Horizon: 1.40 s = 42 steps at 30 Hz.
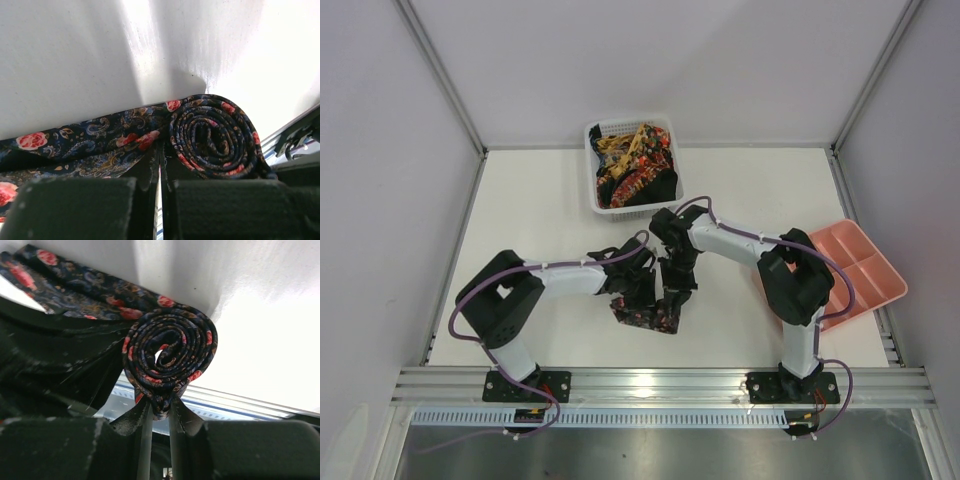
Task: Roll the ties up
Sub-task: Roll the tie
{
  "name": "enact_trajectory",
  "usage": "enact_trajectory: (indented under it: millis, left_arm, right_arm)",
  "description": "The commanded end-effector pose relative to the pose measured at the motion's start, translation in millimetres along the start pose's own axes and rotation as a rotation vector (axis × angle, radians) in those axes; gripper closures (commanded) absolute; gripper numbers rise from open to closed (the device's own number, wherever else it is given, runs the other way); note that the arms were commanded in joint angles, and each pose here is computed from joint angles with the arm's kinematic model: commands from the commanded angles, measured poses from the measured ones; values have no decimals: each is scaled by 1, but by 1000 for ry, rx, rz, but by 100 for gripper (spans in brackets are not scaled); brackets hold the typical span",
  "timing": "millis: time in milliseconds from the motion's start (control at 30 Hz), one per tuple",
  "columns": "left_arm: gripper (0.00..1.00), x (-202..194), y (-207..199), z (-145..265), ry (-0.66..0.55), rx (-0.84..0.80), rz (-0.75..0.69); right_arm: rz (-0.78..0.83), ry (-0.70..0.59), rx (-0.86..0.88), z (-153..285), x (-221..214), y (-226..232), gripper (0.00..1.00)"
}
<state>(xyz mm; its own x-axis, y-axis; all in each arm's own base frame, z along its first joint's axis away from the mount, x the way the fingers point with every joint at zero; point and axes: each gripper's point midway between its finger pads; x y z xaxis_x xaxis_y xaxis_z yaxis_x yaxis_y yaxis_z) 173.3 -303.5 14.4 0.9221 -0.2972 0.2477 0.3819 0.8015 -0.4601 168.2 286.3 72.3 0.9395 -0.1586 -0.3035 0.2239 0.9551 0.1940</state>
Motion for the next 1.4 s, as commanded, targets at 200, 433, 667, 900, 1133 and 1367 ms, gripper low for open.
enact_trajectory:
  millis: [200,433,667,900,1133,1367]
  left_arm:
    - [98,3,23,13,-76,129,-63]
    - [92,5,28,18,-96,164,-80]
    - [81,10,29,28,-137,177,-85]
    - [80,10,37,32,-134,232,-80]
    - [94,24,21,55,-254,174,-80]
    - [96,30,-13,57,-301,-14,-84]
  right_arm:
    - [-37,-54,-54,-6,13,-4,93]
    - [-41,-57,-58,-6,15,-4,94]
    - [-37,-61,-53,-5,16,-3,94]
    - [-30,-72,-41,-2,18,-1,93]
    - [-34,-67,-40,-2,18,-2,93]
    - [-40,-62,-20,0,18,5,92]
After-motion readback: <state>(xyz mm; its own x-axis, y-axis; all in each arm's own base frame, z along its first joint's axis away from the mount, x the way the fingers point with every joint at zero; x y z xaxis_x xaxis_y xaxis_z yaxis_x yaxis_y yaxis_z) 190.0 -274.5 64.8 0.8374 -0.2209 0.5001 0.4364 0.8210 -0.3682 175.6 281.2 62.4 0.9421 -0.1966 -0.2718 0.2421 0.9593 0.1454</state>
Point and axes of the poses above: each gripper's point midway between its finger pads, its own z axis back along the fingers, its own y axis along the line the jaws close on, x = y × z, and after that the axes turned 15 degrees about -z, right-handed
